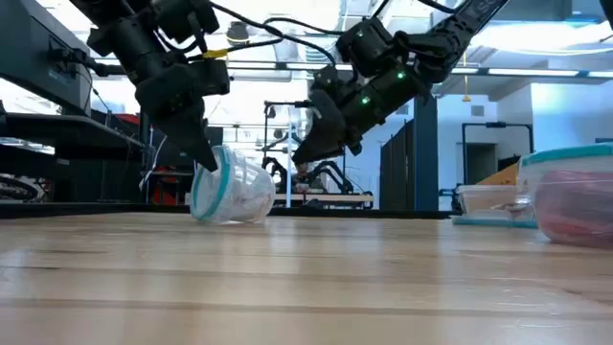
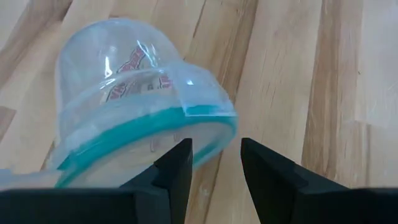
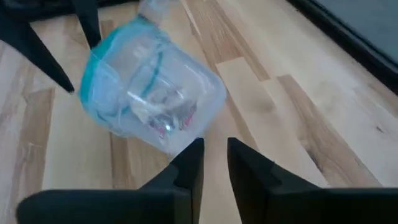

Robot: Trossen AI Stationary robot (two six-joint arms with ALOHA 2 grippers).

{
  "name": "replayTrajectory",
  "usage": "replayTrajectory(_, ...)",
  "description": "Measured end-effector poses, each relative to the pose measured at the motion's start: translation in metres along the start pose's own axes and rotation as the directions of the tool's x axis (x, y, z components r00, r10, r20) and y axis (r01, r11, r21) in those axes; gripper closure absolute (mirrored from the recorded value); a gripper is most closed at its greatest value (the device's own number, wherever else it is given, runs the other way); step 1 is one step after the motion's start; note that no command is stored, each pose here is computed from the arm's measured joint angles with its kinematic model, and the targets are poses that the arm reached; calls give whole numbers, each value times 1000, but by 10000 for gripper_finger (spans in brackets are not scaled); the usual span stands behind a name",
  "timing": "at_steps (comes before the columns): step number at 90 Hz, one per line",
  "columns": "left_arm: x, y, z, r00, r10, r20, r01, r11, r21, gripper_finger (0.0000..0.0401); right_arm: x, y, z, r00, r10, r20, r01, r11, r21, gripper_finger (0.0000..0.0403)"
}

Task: Sort candy
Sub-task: Close the small round transparent bin

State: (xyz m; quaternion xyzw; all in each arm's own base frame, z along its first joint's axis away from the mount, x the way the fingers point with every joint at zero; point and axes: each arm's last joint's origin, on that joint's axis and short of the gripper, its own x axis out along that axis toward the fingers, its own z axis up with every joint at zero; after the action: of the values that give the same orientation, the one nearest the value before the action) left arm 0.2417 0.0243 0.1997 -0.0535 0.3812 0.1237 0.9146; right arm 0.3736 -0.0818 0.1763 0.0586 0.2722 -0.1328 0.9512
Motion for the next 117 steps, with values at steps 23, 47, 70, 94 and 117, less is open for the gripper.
replayTrajectory(23, 0, 0, 3, 1000, -3, 24, 2, 1000, 29, 278, 0, 1, 0, 1000, 22, -3, -22, 1000, 7, 343)
replayTrajectory(47, 0, 2, 6, 999, -1, 53, -2, 999, 51, 278, -1, 10, 2, 998, 49, 28, -49, 999, -17, 342)
replayTrajectory(70, 0, 2, 5, 999, 1, 41, -3, 999, 52, 278, 8, 0, 9, 987, 34, 158, -40, 998, 37, 342)
replayTrajectory(94, 0, 2, 5, 999, 1, 41, -3, 998, 59, 278, 42, -8, 1, 992, 26, 123, -47, 984, 173, 342)
replayTrajectory(117, 0, 1, 7, 998, -3, 60, -1, 998, 71, 278, 56, -6, -3, 1000, 24, -3, -23, 983, 182, 342)
